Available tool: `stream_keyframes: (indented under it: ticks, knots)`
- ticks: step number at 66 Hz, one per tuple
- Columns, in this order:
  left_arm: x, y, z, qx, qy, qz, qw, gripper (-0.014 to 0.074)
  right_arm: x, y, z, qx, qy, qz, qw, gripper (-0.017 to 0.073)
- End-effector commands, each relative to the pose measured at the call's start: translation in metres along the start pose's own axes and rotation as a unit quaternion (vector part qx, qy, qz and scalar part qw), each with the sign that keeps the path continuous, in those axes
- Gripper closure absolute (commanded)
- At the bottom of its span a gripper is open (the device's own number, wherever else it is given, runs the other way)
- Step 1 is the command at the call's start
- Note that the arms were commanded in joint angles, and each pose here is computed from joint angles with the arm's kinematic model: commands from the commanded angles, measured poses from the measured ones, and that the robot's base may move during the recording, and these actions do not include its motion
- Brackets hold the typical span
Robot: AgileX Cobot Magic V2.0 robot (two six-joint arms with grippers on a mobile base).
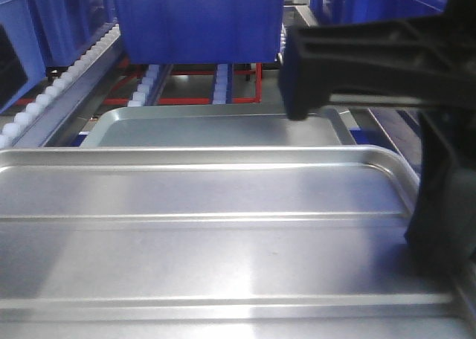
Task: Grab silver tray and stack on right shelf
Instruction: 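Carry the tray over the other silver tray and lower it on top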
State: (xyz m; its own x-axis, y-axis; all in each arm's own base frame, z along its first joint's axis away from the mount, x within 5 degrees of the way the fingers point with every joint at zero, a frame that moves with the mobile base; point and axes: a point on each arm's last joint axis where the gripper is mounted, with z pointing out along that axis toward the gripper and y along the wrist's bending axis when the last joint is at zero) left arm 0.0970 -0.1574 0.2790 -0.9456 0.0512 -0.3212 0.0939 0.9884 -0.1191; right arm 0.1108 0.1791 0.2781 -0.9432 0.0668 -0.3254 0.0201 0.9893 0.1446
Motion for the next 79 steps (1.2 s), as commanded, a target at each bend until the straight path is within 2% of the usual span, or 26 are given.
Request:
stream_keyframes:
  ticks: [1,10,19,31,37,43,52,61,69,74,79]
  knots:
    - [-0.003,0.008,-0.009,-0.034,-0.016,0.017,0.999,0.0692,-0.008,-0.013,-0.010,0.047,-0.024,-0.016,0.998,0.0496]
    - [-0.003,0.008,-0.009,-0.035,-0.014,0.009,0.999,0.0692,-0.009,-0.010,-0.009,0.026,-0.030,-0.017,0.999,0.0496]
    - [-0.006,0.003,-0.005,-0.050,-0.007,0.005,0.999,0.0687,-0.011,-0.010,-0.009,0.026,-0.031,-0.016,0.999,0.0496]
    - [-0.023,-0.023,-0.005,-0.062,-0.012,0.013,0.998,0.0685,-0.018,-0.016,-0.007,0.030,-0.026,-0.018,0.999,0.0496]
    - [-0.030,-0.030,-0.006,-0.064,-0.020,0.016,0.998,0.0685,-0.024,-0.018,-0.007,0.024,-0.032,-0.017,0.999,0.0496]
    - [-0.032,-0.033,-0.006,-0.049,-0.030,0.026,0.998,0.0685,-0.031,-0.020,-0.008,0.010,-0.044,-0.020,0.999,0.0496]
    - [-0.037,-0.032,-0.005,-0.040,-0.040,0.022,0.998,0.0684,-0.041,-0.024,-0.006,0.003,-0.056,-0.018,0.998,0.0496]
    - [-0.054,-0.025,-0.001,-0.025,-0.055,0.018,0.998,0.0685,-0.050,-0.027,-0.005,-0.006,-0.070,-0.012,0.997,0.0496]
    - [-0.071,-0.013,0.003,-0.012,-0.059,-0.007,0.998,0.0685,-0.059,-0.028,-0.003,-0.021,-0.087,-0.013,0.996,0.0496]
    - [-0.080,-0.007,0.004,-0.004,-0.064,0.000,0.998,0.0685,-0.068,-0.028,0.000,-0.029,-0.100,-0.004,0.995,0.0496]
    - [-0.087,-0.002,0.005,0.000,-0.074,0.006,0.997,0.0685,-0.079,-0.028,0.005,-0.021,-0.102,0.002,0.995,0.0496]
